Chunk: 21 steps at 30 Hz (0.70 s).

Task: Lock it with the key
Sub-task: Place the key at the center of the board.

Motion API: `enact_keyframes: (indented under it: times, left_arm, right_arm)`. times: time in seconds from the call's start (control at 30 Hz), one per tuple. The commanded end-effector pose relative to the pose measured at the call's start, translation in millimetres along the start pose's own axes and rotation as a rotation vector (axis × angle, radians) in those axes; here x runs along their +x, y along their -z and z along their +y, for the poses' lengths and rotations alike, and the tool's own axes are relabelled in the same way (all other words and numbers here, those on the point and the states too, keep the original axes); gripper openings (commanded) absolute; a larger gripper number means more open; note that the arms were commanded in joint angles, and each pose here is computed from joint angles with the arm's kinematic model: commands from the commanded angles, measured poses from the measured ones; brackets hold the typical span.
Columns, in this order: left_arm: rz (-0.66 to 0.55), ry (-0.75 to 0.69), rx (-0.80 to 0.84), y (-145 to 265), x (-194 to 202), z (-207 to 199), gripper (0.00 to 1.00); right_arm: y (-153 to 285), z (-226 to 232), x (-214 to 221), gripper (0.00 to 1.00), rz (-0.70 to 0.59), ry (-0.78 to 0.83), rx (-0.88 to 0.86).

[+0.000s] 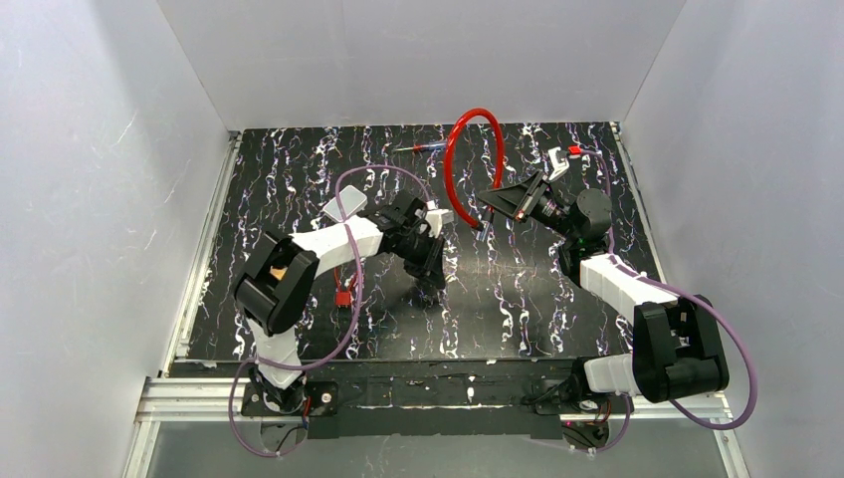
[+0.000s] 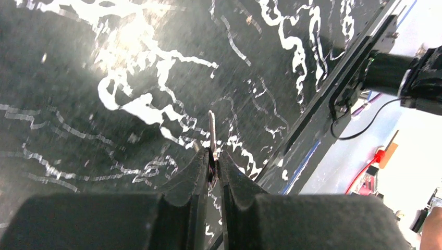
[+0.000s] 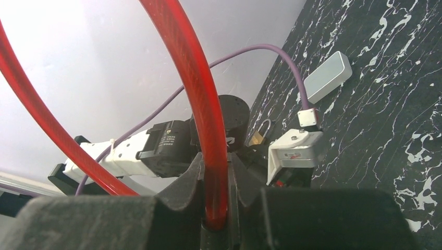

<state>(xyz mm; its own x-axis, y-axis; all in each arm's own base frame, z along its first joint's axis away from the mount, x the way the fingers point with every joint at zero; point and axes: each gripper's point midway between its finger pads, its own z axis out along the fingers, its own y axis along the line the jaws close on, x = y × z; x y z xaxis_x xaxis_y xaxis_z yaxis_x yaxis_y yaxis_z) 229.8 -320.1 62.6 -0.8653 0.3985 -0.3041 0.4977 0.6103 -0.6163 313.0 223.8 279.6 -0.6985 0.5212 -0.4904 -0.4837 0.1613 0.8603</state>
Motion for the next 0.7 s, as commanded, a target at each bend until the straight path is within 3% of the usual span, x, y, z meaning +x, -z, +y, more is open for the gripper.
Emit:
enact_keyframes:
  times: [0.0, 0.27, 0.43, 0.5, 0.57, 0.67]
  left_arm:
    - [-0.043, -0.031, 0.093, -9, -25, -32, 0.00]
    - [-0.024, -0.015, 0.107, -40, -33, -34, 0.01]
    - [-0.016, -0.028, 0.083, -45, -32, -37, 0.33]
    - [-0.028, -0.048, 0.071, -36, -35, -36, 0.52]
    - [-0.054, -0.061, 0.076, -21, -39, -35, 0.64]
    - [-0.122, -0.078, 0.127, 12, -44, -39, 0.75]
  right_arm:
    - [-1, 22, -12, 0.01, -0.031, 0.083, -0.071]
    - [-1, 23, -12, 0.01, -0.028, 0.077, -0.074]
    - [-1, 22, -12, 0.01, -0.032, 0.072, -0.073]
    - [-2, 22, -13, 0.01, -0.032, 0.072, -0.075]
    - [-1, 22, -12, 0.01, -0.033, 0.071, -0.075]
    - [-1, 22, -13, 0.01, -0.041, 0.068, -0.074]
